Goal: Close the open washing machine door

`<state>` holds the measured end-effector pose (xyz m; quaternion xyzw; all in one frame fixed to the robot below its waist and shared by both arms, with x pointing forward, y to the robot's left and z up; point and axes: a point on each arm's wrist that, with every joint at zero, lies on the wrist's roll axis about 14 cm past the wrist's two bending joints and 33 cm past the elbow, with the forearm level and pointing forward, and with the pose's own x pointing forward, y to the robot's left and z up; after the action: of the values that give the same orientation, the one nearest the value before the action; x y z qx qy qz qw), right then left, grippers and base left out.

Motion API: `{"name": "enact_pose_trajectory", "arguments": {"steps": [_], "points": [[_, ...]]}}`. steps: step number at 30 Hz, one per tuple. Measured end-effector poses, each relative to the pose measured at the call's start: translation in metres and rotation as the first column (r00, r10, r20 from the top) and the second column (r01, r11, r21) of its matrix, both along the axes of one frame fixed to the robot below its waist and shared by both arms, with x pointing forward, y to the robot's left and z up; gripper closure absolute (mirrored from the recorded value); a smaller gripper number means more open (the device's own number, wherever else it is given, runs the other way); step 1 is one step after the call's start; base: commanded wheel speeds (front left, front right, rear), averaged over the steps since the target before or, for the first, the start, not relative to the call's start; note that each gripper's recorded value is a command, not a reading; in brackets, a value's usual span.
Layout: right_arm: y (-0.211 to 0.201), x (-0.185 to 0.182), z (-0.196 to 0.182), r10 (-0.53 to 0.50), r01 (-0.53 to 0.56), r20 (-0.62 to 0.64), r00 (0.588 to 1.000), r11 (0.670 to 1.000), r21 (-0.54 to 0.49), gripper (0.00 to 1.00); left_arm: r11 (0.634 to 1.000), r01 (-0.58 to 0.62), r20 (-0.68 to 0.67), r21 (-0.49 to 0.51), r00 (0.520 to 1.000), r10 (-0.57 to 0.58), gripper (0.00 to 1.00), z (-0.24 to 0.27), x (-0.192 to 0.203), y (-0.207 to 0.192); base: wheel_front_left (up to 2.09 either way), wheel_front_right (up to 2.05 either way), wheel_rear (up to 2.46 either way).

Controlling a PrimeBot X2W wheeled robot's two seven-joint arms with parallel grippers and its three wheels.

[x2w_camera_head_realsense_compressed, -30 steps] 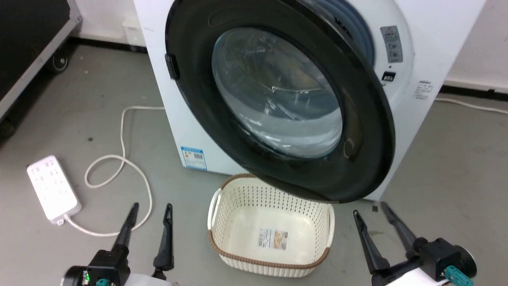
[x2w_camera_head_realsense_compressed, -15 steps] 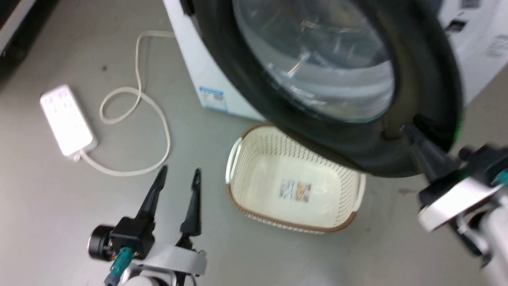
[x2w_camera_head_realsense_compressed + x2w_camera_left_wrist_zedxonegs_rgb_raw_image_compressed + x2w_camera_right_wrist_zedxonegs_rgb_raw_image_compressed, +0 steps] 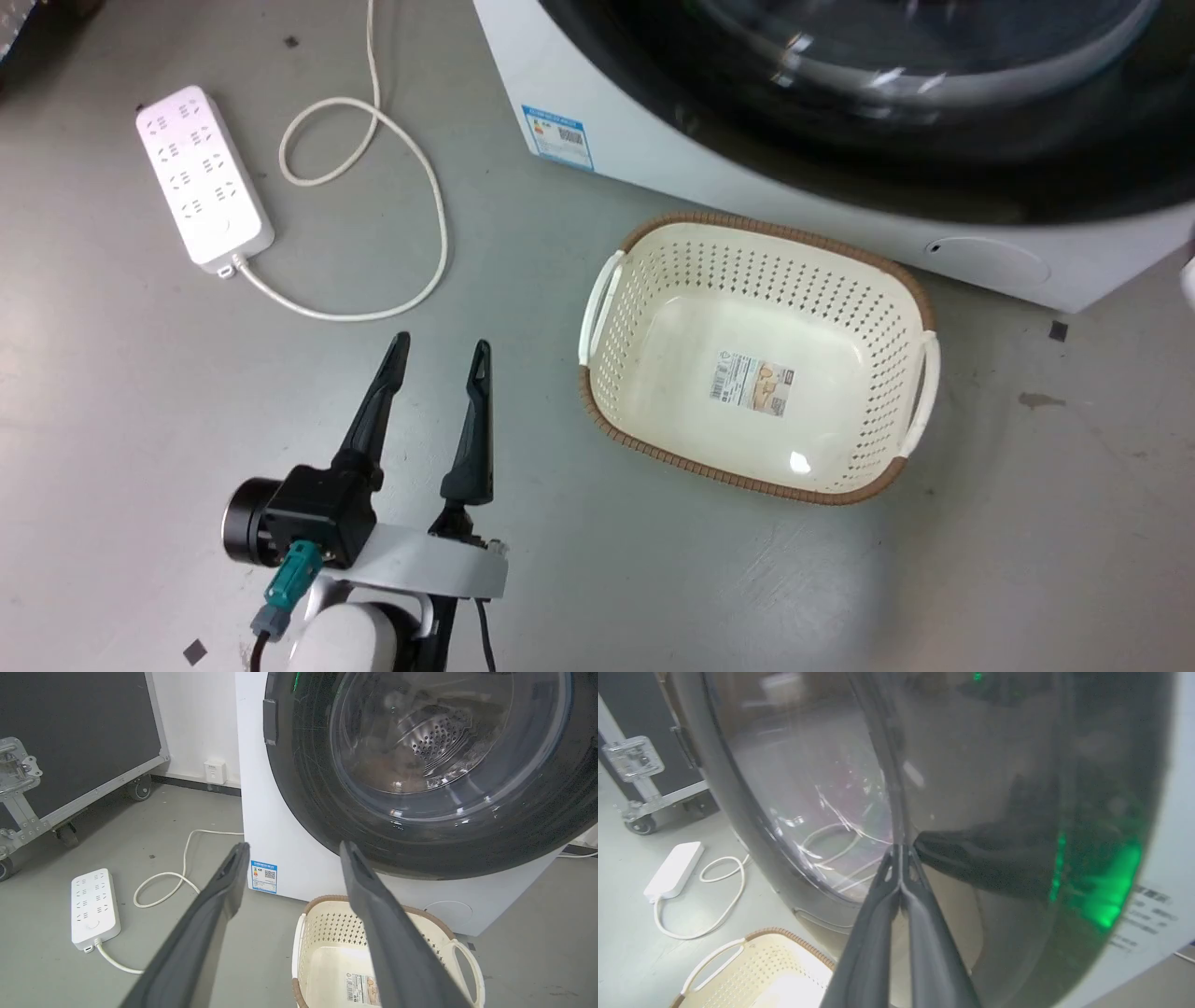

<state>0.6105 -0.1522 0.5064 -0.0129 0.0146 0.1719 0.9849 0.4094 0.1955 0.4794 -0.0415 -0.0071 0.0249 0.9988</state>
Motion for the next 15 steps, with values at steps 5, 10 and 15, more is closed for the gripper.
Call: {"name": "enact_pose_trajectory", "arguments": {"steps": [5, 10, 15], "points": [[-0.019, 0.023, 0.004, -0.085, 0.086, -0.013, 0.996, 0.995, 0.044, 1.0, 1.0, 0.002, -0.005, 0.0, 1.0, -0.002, 0.0, -0.002, 0.002, 0.001, 0.0, 0.0, 0.0], [-0.016, 0.025, -0.003, -0.104, 0.106, -0.044, 0.994, 0.992, 0.063, 1.0, 1.0, 0.003, 0.001, 0.003, 1.0, -0.003, 0.0, 0.0, 0.003, 0.0, 0.0, 0.0, 0.0], [-0.019, 0.017, 0.005, -0.113, 0.115, -0.026, 0.993, 0.991, 0.068, 1.0, 1.0, 0.009, 0.02, 0.001, 1.0, -0.009, 0.0, 0.007, 0.002, 0.0, 0.0, 0.0, 0.0]]}}
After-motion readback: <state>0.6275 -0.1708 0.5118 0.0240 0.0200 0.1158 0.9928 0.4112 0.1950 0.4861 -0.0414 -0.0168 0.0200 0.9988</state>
